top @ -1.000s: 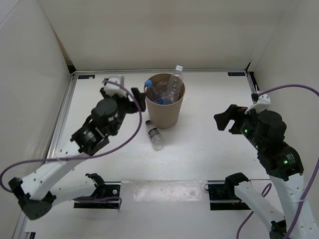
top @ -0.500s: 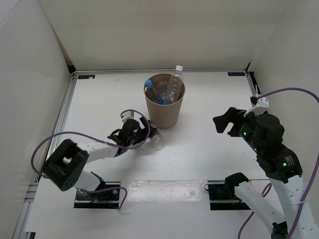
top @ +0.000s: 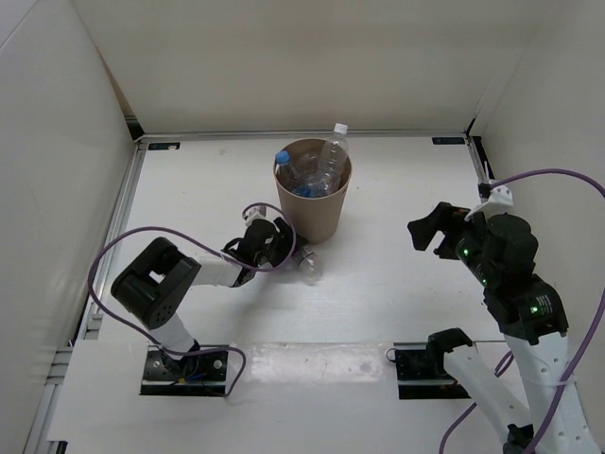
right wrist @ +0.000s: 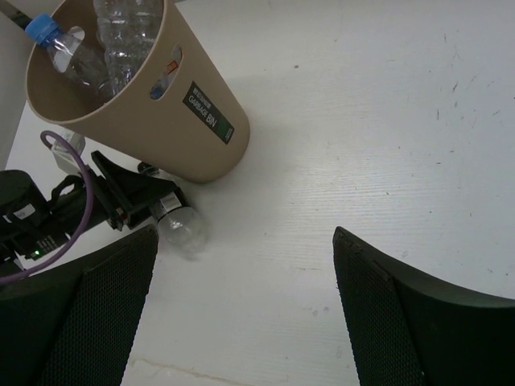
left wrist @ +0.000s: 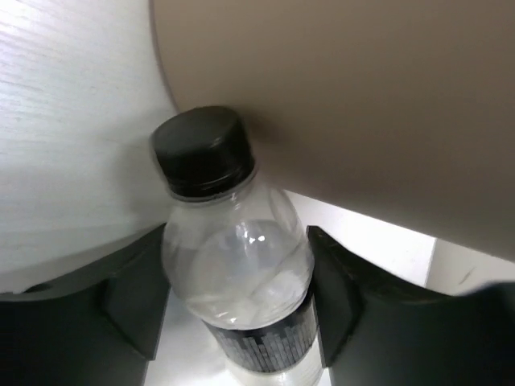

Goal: Put the plastic bottles in the bin

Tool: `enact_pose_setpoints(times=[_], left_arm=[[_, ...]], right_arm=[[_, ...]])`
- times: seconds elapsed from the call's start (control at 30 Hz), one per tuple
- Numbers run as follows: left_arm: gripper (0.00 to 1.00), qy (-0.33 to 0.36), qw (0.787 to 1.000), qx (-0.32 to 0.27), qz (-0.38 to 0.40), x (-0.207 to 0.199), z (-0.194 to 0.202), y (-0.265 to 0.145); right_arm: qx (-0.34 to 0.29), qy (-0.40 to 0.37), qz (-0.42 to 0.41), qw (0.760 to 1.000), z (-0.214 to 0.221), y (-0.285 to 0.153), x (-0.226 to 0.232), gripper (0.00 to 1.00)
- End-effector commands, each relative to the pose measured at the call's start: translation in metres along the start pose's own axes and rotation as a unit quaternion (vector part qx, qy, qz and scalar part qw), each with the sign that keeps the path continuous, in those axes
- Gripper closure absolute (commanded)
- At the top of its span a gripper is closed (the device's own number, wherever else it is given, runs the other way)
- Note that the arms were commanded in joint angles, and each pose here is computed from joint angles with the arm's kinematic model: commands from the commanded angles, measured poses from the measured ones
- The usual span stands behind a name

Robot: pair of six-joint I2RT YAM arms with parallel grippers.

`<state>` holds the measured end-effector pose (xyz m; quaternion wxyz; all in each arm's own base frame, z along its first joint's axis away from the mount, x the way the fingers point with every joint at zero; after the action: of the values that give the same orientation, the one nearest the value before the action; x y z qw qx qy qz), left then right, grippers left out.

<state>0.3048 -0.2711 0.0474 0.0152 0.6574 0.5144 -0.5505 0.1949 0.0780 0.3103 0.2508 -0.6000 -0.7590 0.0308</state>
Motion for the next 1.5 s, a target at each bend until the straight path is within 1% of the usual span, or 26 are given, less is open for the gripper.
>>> enact_pose_setpoints(times=[0.0,0.07,0.13,0.2,0.23,0.27,0.3,0.33,0.4,0.5,0.53,0.57,0.6,0.63,0.67,0.7,0.73,0.77,0.83,0.9,1.03,1.07,1.1,1.3,1.4,1.47], left_arm=[[0.32,0.001,1.000,0.010,0.017,-0.007,0.004,0.006],[0.41,-0.003,1.000,0.016,0.022,-0.005,0.008,0.008],[0.54,-0.006,0.999,0.018,0.032,-0.006,0.008,0.009],[0.59,-0.013,0.999,0.017,0.031,0.001,0.009,0.007],[0.59,-0.016,0.999,0.005,0.045,-0.005,0.004,0.005],[0.61,-0.021,0.999,-0.004,0.039,0.003,0.004,-0.002],[0.61,-0.024,0.998,-0.018,0.050,-0.004,-0.004,-0.009],[0.61,-0.023,0.999,-0.030,0.028,0.004,-0.007,-0.012],[0.61,-0.006,0.996,-0.082,0.018,-0.006,-0.031,-0.035],[0.61,0.033,0.991,-0.129,-0.008,-0.021,-0.057,-0.076],[0.61,0.054,0.983,-0.177,0.015,-0.051,-0.083,-0.101],[0.61,0.078,0.981,-0.172,-0.030,-0.036,-0.080,-0.112],[0.59,0.093,0.979,-0.181,-0.025,-0.045,-0.085,-0.123],[0.57,0.121,0.968,-0.221,0.017,-0.085,-0.112,-0.157],[0.55,0.144,0.966,-0.215,-0.012,-0.077,-0.114,-0.164],[0.55,0.149,0.960,-0.237,0.003,-0.100,-0.130,-0.183],[0.54,0.187,0.949,-0.252,0.008,-0.118,-0.143,-0.198],[0.52,0.207,0.947,-0.245,0.000,-0.121,-0.145,-0.201],[0.49,0.251,0.933,-0.259,0.016,-0.161,-0.165,-0.220],[0.43,0.290,0.926,-0.243,0.002,-0.178,-0.170,-0.214],[0.40,0.341,0.904,-0.258,-0.009,-0.218,-0.193,-0.219],[0.40,0.355,0.903,-0.239,-0.024,-0.217,-0.187,-0.195],[0.40,0.361,0.900,-0.241,-0.022,-0.224,-0.188,-0.195],[0.40,0.381,0.895,-0.227,-0.039,-0.228,-0.171,-0.147],[0.37,0.385,0.894,-0.226,-0.039,-0.237,-0.168,-0.132],[0.36,0.403,0.886,-0.223,-0.061,-0.233,-0.166,-0.124]], right_arm=[[-0.013,0.003,-0.013,1.000,-0.006,0.002,0.002,0.10],[-0.014,0.009,-0.010,1.000,-0.007,0.001,-0.002,0.10],[-0.008,0.010,-0.020,1.000,-0.005,0.001,-0.001,0.10],[-0.011,0.017,-0.006,1.000,-0.007,0.002,-0.009,0.10],[-0.005,0.018,-0.024,1.000,-0.005,0.000,-0.004,0.10],[-0.012,0.025,-0.009,1.000,-0.008,0.000,-0.011,0.10],[-0.008,0.027,-0.015,0.999,-0.007,-0.001,-0.010,0.10],[-0.008,0.030,-0.015,0.999,-0.007,-0.001,-0.011,0.10],[-0.011,0.032,-0.021,0.999,-0.008,-0.003,-0.010,0.10],[-0.012,0.035,-0.022,0.999,-0.007,-0.002,-0.009,0.10],[-0.010,0.037,-0.023,0.999,-0.006,-0.002,-0.008,0.10],[-0.007,0.040,-0.023,0.999,-0.005,-0.001,-0.008,0.10],[-0.009,0.039,-0.026,0.999,-0.005,-0.001,-0.007,0.10],[-0.007,0.044,-0.025,0.999,-0.004,-0.001,-0.007,0.10],[-0.007,0.044,-0.029,0.999,-0.005,-0.001,-0.006,0.10],[-0.006,0.046,-0.031,0.998,-0.004,-0.001,-0.005,0.10],[-0.004,0.049,-0.035,0.998,-0.003,0.000,-0.004,0.10],[-0.006,0.050,-0.040,0.998,-0.004,-0.001,-0.002,0.10],[-0.004,0.050,-0.043,0.998,-0.003,0.000,-0.001,0.10],[-0.005,0.049,-0.046,0.998,-0.004,0.000,0.000,0.10],[-0.008,0.044,-0.035,0.998,-0.006,-0.003,-0.004,0.10],[-0.007,0.045,-0.031,0.998,-0.006,-0.004,-0.005,0.10],[-0.007,0.046,-0.032,0.998,-0.007,-0.005,-0.005,0.10],[-0.017,0.049,-0.023,0.998,-0.008,-0.007,-0.011,0.10],[-0.009,0.047,-0.031,0.998,-0.005,-0.005,-0.009,0.10],[-0.007,0.046,-0.031,0.998,-0.003,-0.005,-0.009,0.10]])
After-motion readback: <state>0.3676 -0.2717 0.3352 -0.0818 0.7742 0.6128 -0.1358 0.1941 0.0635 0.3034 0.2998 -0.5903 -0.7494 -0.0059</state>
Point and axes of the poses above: each gripper's point midway between its finger pads, its own y axis out along the fingers, its own x axis along the line the jaws close on, z = x × y, the point moved 1 cm from there along -y, back along the fingers, and after that the axes turned 1 degree about -y, right-handed, at the moved point
